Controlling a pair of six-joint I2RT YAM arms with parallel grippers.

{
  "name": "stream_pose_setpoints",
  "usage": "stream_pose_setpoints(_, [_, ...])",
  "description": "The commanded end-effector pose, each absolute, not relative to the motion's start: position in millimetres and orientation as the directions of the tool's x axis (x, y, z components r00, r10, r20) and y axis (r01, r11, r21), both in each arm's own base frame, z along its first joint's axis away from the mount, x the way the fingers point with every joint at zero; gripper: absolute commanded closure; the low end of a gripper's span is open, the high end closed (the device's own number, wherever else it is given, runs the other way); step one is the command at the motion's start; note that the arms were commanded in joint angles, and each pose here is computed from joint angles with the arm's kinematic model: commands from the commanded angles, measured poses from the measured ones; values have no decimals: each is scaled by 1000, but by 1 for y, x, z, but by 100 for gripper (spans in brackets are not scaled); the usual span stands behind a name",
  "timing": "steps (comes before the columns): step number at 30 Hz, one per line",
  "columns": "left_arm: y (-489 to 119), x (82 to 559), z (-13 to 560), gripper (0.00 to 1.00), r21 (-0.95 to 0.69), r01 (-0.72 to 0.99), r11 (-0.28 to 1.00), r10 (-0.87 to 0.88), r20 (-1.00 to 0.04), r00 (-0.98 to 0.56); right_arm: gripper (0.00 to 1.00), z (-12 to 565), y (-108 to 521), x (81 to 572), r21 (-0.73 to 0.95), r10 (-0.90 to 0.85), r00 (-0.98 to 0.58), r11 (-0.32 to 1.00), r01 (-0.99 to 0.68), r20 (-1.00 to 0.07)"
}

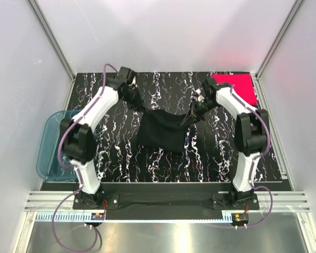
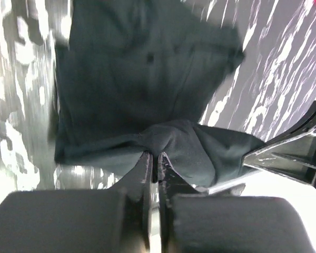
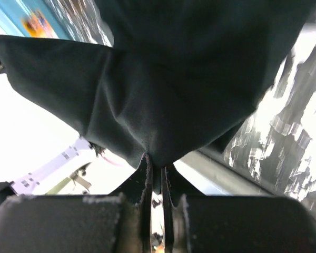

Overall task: Fold and stack the t-shirts
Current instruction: Fold the tshirt

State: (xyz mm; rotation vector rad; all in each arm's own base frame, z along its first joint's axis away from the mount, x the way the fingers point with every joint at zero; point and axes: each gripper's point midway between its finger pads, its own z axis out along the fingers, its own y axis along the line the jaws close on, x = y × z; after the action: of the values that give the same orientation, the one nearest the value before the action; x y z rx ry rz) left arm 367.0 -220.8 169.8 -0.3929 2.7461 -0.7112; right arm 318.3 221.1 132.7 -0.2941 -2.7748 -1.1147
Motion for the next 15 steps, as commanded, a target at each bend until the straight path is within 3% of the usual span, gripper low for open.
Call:
stream_pose_setpoints(1, [-227, 435, 164, 92, -552, -79, 830, -292, -310, -905, 95, 127, 212, 369, 714, 165, -976, 667, 215, 140])
stream_pose_setpoints(2, [-234, 459, 184, 98, -598, -30, 801, -296, -351, -889, 95, 120, 210, 380, 721, 174, -976, 659, 216, 133])
stream_pose_setpoints(3, [-229, 480, 161, 93, -569, -63, 820, -314, -355, -881, 91, 97, 207, 394, 709, 190, -970, 662, 242, 153])
stream_pose_setpoints(6, [-242, 530, 171, 65, -613, 35, 789, -323, -463, -825, 86, 74, 193, 430, 719, 255, -957, 638, 274, 138])
stream_pose_setpoints(7, [-242, 541, 172, 61, -590, 59, 805, -308, -501, -809, 76, 66, 186, 436, 694, 280, -953, 662, 282, 120])
stream_pose_setpoints(8, [-247, 549, 154, 57, -588, 72, 805, -288, -495, -820, 73, 67, 180, 445, 693, 288, -953, 668, 270, 94])
stream_pose_setpoints(9, [-251, 556, 168, 54, -591, 103, 800, -284, -524, -803, 68, 68, 177, 448, 679, 295, -952, 682, 270, 83])
stream_pose_setpoints(10, [-252, 555, 165, 43, -570, 110, 814, -267, -536, -801, 46, 72, 169, 457, 652, 309, -951, 715, 252, 29])
stream_pose_setpoints(11, [-250, 553, 181, 37, -560, 131, 818, -260, -563, -785, 40, 79, 167, 462, 650, 306, -952, 724, 231, -3])
stream_pose_setpoints(14, [-239, 532, 173, 35, -537, 115, 836, -254, -564, -786, 35, 97, 151, 471, 580, 285, -954, 794, 183, -90])
stream_pose_setpoints(15, [-243, 528, 209, 35, -561, 187, 807, -263, -624, -736, 33, 97, 146, 467, 554, 280, -956, 811, 188, -86])
